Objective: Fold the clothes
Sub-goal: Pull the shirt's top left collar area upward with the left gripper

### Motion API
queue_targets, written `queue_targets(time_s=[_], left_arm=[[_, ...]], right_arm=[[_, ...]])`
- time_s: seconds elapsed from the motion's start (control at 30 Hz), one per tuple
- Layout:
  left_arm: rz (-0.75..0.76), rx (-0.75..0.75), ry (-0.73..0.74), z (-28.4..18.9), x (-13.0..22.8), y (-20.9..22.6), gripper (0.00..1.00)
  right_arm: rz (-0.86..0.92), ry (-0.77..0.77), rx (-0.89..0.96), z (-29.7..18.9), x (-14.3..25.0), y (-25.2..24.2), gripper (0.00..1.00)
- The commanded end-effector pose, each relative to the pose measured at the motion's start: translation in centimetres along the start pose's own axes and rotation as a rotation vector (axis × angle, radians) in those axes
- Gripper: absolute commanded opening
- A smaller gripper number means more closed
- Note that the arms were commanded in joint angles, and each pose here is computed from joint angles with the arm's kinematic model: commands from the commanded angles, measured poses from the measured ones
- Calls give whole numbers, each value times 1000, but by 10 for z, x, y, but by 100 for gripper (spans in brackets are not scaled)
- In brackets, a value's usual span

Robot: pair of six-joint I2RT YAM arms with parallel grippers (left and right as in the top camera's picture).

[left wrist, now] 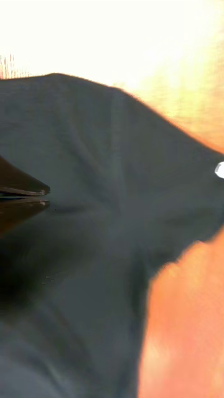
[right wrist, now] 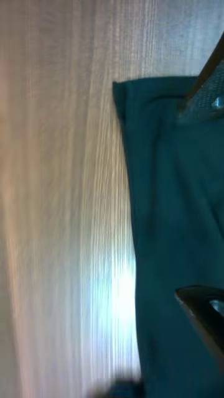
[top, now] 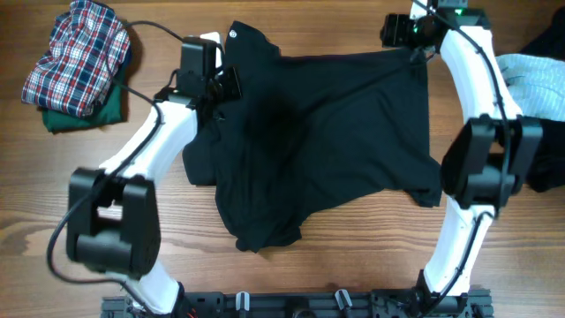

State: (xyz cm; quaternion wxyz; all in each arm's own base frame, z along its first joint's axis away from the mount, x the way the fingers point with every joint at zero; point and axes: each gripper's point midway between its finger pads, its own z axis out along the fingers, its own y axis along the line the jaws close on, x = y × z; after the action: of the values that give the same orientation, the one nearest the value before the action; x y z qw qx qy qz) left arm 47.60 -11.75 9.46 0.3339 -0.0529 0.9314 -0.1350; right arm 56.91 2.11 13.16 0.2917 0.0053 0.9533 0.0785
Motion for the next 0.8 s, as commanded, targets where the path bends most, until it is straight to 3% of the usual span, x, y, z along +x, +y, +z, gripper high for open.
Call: queue_targets(time_s=[0.0,0.17,0.77], left_arm=[[41,-51,70,25,21,17,4],[65,-82,116,36,36,27,4],[93,-190,129,68,50,66,4]], right_arm=[[5,-58,-106,-44,-20,36,80],[22,-12,-135,-46,-9,48,76],[27,34,-142,-46,2,52,77]])
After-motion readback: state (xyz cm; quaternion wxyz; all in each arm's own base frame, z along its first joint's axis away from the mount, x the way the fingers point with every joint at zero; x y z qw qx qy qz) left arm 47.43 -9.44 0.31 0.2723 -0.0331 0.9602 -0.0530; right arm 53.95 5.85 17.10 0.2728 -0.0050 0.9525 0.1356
